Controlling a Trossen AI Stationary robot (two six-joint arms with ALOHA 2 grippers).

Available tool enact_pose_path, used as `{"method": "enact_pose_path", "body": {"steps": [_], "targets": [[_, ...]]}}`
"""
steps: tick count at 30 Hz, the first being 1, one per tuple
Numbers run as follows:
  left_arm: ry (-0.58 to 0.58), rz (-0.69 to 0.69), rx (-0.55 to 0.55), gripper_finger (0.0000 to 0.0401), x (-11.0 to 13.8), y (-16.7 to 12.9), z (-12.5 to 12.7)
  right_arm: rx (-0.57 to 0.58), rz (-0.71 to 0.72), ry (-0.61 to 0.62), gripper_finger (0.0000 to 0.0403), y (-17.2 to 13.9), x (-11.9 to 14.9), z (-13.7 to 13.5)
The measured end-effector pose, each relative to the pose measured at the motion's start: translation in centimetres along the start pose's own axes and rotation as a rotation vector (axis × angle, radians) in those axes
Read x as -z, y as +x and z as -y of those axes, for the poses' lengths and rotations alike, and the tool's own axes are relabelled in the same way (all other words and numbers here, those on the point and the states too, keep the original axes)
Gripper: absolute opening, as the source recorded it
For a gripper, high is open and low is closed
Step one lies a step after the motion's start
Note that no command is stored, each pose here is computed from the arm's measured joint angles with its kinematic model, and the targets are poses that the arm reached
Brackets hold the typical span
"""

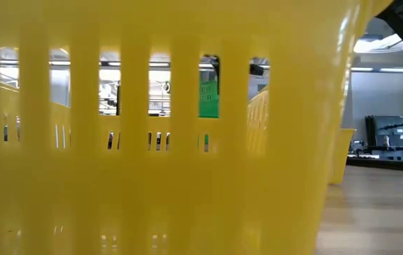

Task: Stack baskets on shelf by color
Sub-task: Stack the green basket on top of the other green stacked baskets on the shelf

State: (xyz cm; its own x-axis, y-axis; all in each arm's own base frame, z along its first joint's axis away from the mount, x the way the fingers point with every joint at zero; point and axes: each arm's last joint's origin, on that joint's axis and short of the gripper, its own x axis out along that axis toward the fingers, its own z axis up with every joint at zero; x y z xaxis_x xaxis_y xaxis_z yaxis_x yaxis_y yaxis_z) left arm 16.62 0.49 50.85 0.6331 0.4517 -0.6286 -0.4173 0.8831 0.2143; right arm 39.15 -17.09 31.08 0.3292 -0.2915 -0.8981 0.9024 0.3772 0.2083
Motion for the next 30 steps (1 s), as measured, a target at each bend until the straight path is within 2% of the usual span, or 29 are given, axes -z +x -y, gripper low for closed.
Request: {"method": "enact_pose_path", "body": {"steps": [15,30], "targets": [[-0.009,0.000,0.003,0.0000,0.0,0.0,0.0,0.036,0.048,0.066,0.0003,0.4,0.5,-0.4],[-0.016,0.000,0.002,0.0000,0.0,0.0,0.0,0.021,-0.020,0.004,0.0003,0.3,1.0,-0.4]]}}
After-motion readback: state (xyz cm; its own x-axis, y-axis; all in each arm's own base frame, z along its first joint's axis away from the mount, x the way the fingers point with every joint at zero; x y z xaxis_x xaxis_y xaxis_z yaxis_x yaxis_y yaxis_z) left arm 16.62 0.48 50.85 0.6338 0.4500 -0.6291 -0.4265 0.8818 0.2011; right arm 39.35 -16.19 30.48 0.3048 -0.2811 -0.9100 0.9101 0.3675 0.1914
